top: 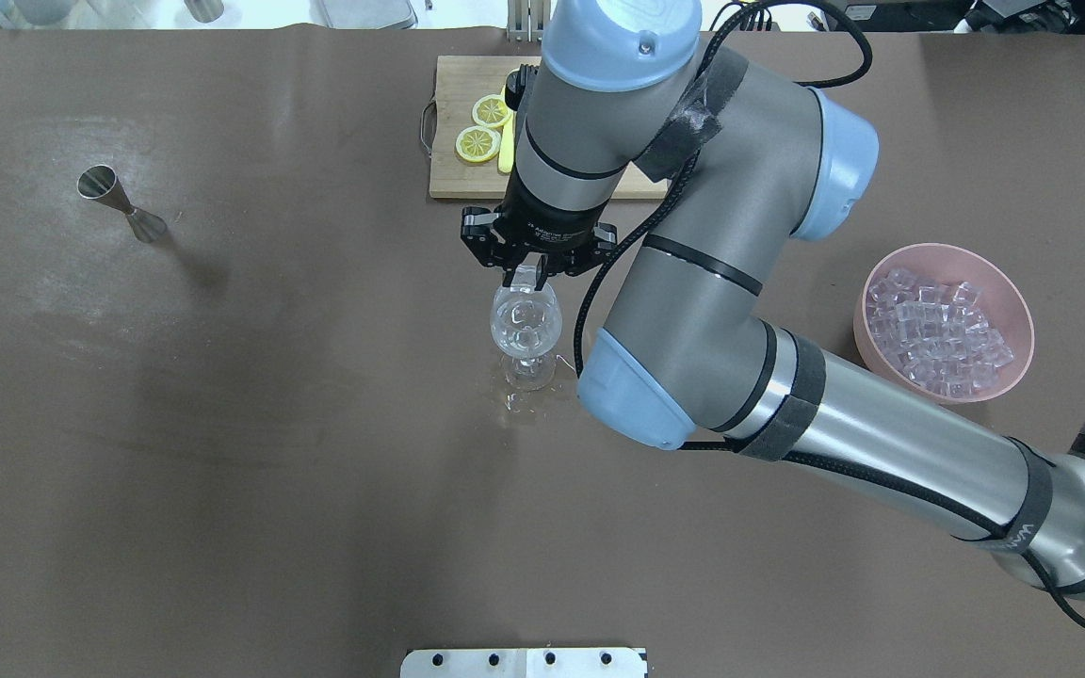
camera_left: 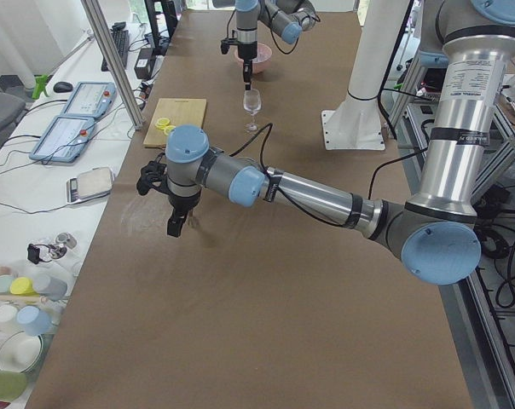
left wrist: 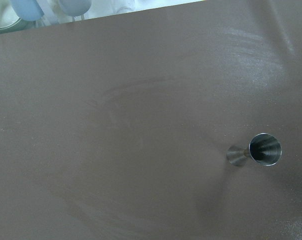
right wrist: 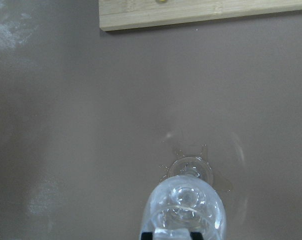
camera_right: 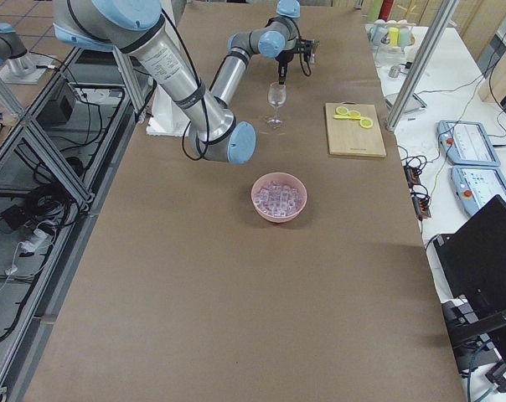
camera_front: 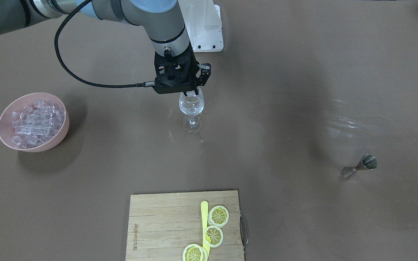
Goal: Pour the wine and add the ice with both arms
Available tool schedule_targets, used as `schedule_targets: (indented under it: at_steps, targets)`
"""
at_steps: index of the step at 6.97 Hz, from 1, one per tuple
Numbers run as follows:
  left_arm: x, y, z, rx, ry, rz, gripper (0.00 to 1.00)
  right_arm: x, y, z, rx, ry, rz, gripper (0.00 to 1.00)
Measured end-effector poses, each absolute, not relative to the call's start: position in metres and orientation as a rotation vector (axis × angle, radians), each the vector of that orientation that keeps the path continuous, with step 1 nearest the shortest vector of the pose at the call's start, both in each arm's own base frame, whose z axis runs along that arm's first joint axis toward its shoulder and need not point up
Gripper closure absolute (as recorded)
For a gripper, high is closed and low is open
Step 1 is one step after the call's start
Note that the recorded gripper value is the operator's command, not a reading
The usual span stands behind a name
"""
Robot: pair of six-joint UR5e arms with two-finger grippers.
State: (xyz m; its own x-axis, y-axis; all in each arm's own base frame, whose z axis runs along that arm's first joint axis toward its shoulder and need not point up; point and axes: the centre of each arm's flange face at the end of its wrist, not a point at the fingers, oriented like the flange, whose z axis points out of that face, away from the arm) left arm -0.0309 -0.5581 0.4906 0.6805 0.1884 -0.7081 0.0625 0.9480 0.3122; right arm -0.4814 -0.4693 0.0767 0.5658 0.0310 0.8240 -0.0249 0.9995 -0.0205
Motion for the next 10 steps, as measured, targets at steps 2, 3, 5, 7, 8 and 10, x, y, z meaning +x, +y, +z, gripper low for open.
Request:
schedule_targets:
  at_steps: [2,3,5,7,8,10]
  targets:
    - [-0.031,-0.559,0.491,0.324,0.821,0.068,0.03,-0.484,-0.467,0.079,-0.01,-0.968,0.03,0.01]
    - [-0.031,-0.559,0.491,0.323,0.821,0.067,0.03,-0.484,-0.467,0.08,-0.01,-0.966,0.031,0.01]
    - [-0.033,-0.559,0.492,0.322,0.82,0.062,0.03,-0.468,-0.474,0.078,-0.002,-0.975,0.044,0.01]
    - [-0.048,-0.556,0.493,0.313,0.823,0.031,0.03,-0.379,-0.506,0.135,0.04,-0.967,0.055,0.01]
    - [-0.057,-0.554,0.494,0.302,0.834,0.014,0.03,-0.307,-0.526,0.188,0.08,-0.946,0.019,0.0]
    - [-0.075,-0.544,0.498,0.299,0.852,-0.015,0.03,-0.16,-0.552,0.307,0.15,-0.869,-0.052,0.0]
